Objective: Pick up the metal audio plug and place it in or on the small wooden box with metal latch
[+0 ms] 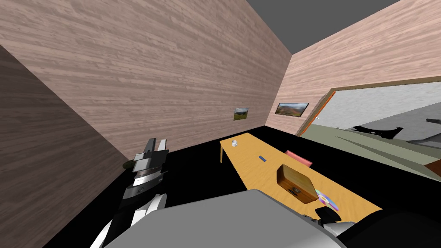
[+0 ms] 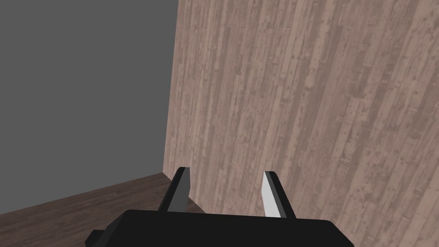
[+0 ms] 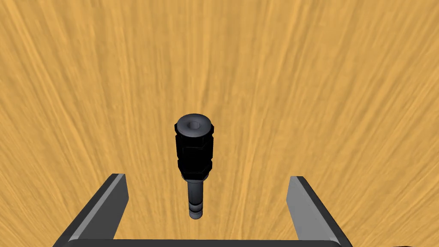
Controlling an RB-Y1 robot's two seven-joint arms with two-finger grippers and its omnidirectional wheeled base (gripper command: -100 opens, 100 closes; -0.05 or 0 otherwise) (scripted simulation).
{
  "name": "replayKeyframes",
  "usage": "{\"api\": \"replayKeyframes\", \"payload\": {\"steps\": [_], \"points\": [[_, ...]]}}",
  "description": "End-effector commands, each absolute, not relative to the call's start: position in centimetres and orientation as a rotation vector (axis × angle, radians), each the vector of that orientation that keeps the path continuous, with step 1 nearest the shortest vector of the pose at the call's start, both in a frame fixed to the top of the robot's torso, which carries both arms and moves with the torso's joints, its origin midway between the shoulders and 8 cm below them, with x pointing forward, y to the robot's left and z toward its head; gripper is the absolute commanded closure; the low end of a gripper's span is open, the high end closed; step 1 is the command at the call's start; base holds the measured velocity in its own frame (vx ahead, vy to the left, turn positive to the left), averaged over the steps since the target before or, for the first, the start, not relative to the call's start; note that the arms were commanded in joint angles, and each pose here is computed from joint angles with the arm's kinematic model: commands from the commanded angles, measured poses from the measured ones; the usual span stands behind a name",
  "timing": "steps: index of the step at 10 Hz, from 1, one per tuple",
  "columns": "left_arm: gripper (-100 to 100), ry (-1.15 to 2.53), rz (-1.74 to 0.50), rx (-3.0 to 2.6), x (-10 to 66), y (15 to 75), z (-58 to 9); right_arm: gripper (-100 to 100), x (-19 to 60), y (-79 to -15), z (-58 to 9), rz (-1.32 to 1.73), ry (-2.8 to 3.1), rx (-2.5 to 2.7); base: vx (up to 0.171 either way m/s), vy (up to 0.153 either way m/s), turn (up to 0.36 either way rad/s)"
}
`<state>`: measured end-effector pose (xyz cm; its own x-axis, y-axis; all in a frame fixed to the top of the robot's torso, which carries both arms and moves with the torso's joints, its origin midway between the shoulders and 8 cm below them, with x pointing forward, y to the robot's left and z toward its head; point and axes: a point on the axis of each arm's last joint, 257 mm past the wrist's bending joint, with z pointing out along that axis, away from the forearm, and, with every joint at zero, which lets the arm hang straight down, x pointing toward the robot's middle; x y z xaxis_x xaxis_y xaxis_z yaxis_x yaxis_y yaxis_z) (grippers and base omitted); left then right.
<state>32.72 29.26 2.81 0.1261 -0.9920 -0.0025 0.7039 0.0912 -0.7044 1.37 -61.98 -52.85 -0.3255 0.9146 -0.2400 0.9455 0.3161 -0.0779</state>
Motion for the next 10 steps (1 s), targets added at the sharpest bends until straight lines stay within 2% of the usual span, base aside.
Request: {"api": "replayKeyframes", "payload": {"steps": [1,5,6,10], "points": [[0,0.564,-1.364,-0.636,32.7,29.3,2.8,-100,1.1,-61.5,-53.6,-0.307,2.420,1.728,0.008,-0.041,0.019],[0,0.564,-1.364,-0.636,32.7,29.3,2.8,-100,0.8,-60.7,-54.6,-0.307,2.416,1.733,0.006,-0.037,0.013],[0,0.564,-1.364,-0.636,32.7,29.3,2.8,100,0.8,-60.7,-54.6,-0.308,2.417,1.732,0.000,0.000,0.000],[0,0.564,-1.364,-0.636,32.7,29.3,2.8,100,0.7,-60.8,-54.6,-0.311,2.417,1.733,-0.001,-0.001,-0.003]]}}
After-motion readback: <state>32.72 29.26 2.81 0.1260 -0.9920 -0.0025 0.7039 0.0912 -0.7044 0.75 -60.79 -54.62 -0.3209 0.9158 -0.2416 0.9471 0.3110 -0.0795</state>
